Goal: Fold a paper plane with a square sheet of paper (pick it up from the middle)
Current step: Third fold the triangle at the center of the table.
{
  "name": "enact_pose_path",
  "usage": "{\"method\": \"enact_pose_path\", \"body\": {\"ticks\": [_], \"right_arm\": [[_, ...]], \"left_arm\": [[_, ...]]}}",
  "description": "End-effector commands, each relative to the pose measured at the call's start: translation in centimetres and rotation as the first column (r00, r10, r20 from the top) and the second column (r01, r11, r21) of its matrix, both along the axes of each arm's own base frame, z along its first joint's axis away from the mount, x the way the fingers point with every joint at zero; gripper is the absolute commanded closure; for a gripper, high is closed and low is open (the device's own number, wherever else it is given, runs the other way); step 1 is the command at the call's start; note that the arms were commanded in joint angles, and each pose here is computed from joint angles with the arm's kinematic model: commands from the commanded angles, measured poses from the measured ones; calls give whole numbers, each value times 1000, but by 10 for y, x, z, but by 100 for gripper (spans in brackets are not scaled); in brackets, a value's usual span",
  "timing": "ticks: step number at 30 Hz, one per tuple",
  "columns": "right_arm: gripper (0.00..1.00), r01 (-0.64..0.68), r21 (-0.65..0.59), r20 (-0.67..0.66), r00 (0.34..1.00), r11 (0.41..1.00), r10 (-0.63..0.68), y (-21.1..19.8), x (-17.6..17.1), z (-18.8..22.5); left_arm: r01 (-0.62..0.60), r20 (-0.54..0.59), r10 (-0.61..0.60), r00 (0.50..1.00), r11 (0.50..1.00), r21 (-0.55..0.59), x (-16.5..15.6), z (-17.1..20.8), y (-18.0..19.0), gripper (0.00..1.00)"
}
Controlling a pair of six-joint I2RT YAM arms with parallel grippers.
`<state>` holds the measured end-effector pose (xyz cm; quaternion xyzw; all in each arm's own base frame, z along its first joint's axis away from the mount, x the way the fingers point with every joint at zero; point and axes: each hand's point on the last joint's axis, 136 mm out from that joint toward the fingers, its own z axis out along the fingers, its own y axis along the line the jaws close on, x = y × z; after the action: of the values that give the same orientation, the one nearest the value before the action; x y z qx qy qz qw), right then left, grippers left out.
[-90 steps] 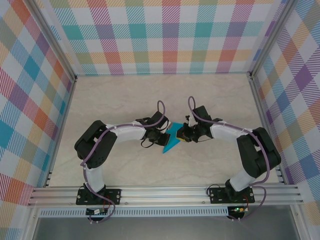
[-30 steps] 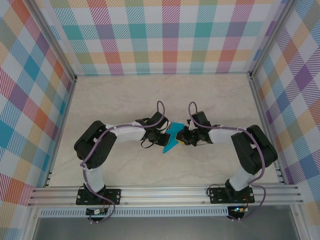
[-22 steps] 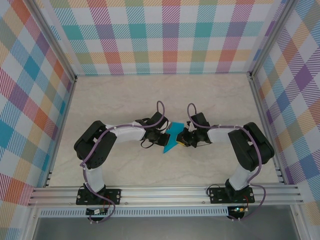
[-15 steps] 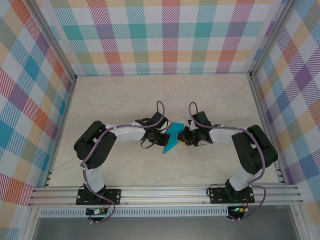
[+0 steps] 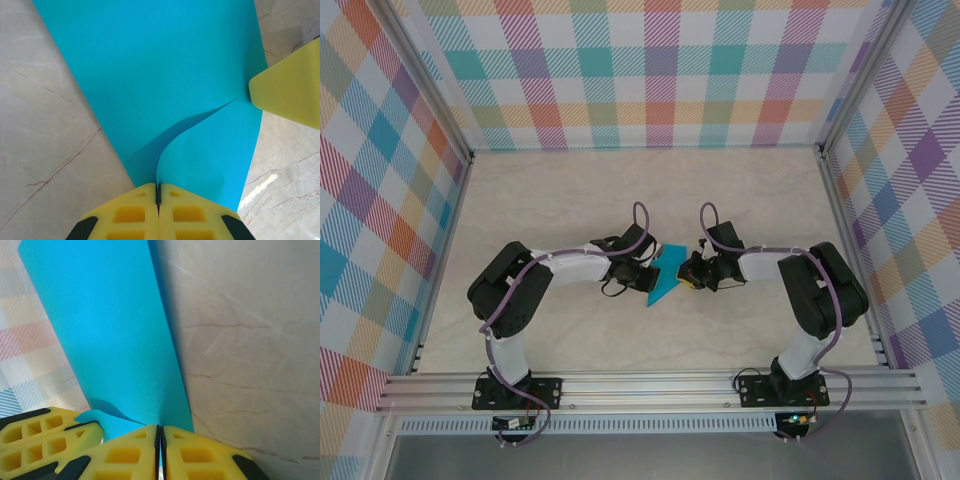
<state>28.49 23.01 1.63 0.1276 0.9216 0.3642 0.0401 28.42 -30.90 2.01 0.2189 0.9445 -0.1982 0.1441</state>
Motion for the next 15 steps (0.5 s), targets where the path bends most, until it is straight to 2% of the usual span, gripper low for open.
{"method": "enact_pose_path", "body": {"ticks": [1,6,8,15], "right_arm": [[87,-18,-18,42,999,1000,18,-1,-1,19],[89,-30,58,100,995,998,24,10,-13,47],[93,-35,70,104,994,997,27,18,-24,46],[95,-35,90,104,994,995,26,50,-51,30]], "left_arm": [[-28,-48,33,998,993,111,-13,-22,28,100],[-35,-46,40,998,993,112,-11,-23,28,100],[-38,-47,43,998,993,108,-11,-24,27,100],[-34,-55,39,998,994,102,-11,-25,24,100]]}}
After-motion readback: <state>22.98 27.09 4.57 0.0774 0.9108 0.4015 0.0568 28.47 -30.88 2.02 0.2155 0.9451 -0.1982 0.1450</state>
